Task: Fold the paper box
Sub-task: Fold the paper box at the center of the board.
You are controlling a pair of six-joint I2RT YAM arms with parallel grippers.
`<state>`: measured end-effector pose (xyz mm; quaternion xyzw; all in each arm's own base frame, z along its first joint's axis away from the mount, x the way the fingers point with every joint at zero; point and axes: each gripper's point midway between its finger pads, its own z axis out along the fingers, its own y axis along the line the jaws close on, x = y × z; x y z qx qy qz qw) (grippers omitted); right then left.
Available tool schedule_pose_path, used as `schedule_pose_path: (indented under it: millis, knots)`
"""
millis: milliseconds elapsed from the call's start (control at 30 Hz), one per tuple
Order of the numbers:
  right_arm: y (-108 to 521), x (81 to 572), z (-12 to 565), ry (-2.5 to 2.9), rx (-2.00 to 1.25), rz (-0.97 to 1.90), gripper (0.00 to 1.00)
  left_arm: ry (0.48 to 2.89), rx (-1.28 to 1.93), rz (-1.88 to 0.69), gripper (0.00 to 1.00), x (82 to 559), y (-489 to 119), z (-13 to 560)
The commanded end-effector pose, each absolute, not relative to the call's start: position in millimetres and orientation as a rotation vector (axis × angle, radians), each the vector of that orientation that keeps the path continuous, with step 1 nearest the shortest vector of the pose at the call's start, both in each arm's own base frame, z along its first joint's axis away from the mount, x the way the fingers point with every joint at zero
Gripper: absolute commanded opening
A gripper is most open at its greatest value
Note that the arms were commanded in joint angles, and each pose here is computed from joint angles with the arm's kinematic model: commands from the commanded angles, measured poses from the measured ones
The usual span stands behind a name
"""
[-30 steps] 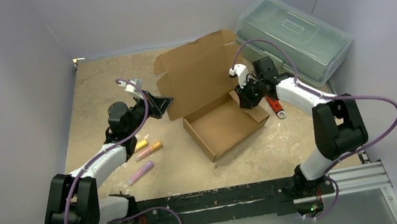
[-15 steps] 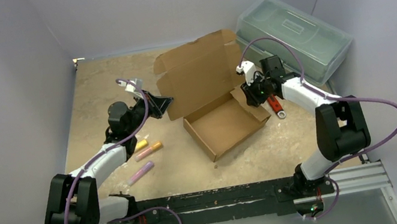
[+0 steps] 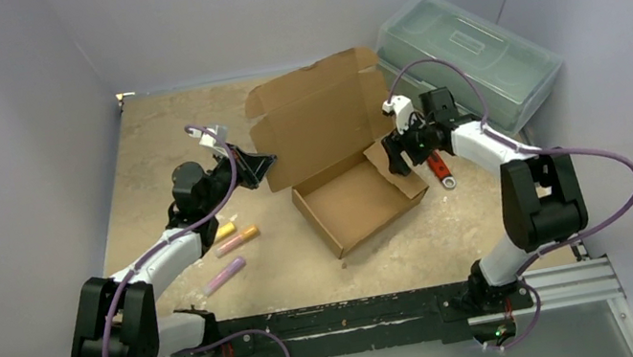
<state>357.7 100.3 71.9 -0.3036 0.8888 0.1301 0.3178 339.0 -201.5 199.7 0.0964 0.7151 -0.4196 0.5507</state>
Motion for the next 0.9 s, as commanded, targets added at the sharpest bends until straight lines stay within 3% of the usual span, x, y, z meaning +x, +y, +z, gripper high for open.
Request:
schedule_pose_path:
  millis: [0, 267, 467, 600, 733, 767, 867]
  knots:
    - [105.7, 353.0, 67.0, 2.372, -0.749, 0.500, 0.78, 1.597, 0.270, -1.002, 0.00, 342.2, -206.4, 230.6]
    - [118.3, 344.8, 52.8, 2.413, -0.755, 0.640, 0.75, 1.594, 0.271, -1.001, 0.00, 341.6, -206.2, 231.7]
    - [110.0, 347.3, 40.3, 2.457, -0.741, 0.582, 0.64, 1.593, 0.271, -1.004, 0.00, 341.4, -206.5, 232.4]
    - [103.6, 348.7, 35.5, 2.478, -0.727, 0.530, 0.46, 1.586, 0.273, -1.008, 0.00, 340.9, -206.9, 233.9]
    - [102.7, 354.4, 43.0, 2.441, -0.716, 0.492, 0.06, 1.575, 0.278, -1.012, 0.00, 339.4, -207.1, 236.7]
    - [102.0, 356.1, 45.7, 2.429, -0.715, 0.466, 0.00, 1.567, 0.280, -1.017, 0.00, 338.8, -207.5, 238.9]
    - [100.8, 363.3, 55.3, 2.373, -0.723, 0.351, 0.00, 1.528, 0.291, -1.047, 0.00, 333.8, -209.8, 246.4]
